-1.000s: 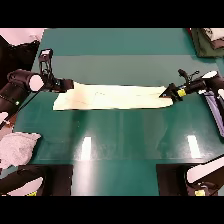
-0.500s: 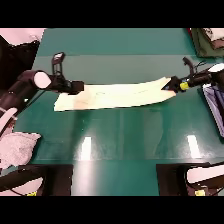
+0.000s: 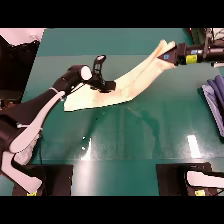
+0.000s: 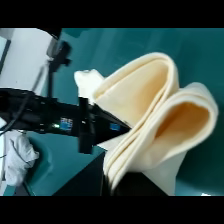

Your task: Fold the shirts.

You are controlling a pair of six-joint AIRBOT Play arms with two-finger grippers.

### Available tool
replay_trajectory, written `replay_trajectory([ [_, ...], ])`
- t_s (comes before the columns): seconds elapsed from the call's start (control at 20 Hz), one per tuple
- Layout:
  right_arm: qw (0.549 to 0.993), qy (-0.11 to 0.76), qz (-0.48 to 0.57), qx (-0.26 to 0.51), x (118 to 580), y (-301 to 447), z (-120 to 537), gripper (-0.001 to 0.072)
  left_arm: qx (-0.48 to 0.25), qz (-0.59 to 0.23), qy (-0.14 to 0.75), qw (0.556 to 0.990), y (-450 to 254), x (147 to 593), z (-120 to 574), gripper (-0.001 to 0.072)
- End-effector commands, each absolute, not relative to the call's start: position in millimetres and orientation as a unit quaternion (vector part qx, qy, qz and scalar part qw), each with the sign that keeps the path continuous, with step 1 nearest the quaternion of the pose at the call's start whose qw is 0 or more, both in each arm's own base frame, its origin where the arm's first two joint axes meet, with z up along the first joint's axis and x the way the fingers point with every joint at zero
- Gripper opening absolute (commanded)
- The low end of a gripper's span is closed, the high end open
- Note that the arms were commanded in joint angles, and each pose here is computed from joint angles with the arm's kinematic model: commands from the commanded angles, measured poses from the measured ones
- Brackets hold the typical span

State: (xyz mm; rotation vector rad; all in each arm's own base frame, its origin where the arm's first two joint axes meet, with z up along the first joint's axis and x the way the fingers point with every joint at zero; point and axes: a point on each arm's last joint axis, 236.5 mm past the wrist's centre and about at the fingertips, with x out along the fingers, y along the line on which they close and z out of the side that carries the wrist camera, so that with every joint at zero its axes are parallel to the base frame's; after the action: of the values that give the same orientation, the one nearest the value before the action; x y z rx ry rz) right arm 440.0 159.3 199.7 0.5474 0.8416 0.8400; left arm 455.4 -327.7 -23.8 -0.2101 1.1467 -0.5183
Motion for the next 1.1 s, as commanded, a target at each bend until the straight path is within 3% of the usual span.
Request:
replay_trajectory([
  [0.0, 0.792, 0.358, 0.437, 0.230, 426, 202, 247, 0.0016, -0.099, -0.251, 0.543, 0.795, -348, 462, -42, 0.0030],
  [0.2, 0.811, 0.367, 0.420, 0.177, 423, 222, 247, 0.0015, -0.098, -0.257, 0.518, 0.810, -350, 474, -29, 0.0030],
  [0.4, 0.800, 0.386, 0.436, 0.148, 422, 251, 237, 0.0016, -0.090, -0.260, 0.491, 0.826, -325, 490, 20, 0.0030],
  [0.7, 0.769, 0.402, 0.479, 0.136, 426, 322, 209, 0.0016, -0.042, -0.163, 0.418, 0.893, -183, 506, 140, 0.0030],
  [1.05, 0.766, 0.390, 0.489, 0.152, 441, 421, 154, 0.0017, 0.017, -0.057, 0.352, 0.934, -53, 457, 247, 0.0031],
])
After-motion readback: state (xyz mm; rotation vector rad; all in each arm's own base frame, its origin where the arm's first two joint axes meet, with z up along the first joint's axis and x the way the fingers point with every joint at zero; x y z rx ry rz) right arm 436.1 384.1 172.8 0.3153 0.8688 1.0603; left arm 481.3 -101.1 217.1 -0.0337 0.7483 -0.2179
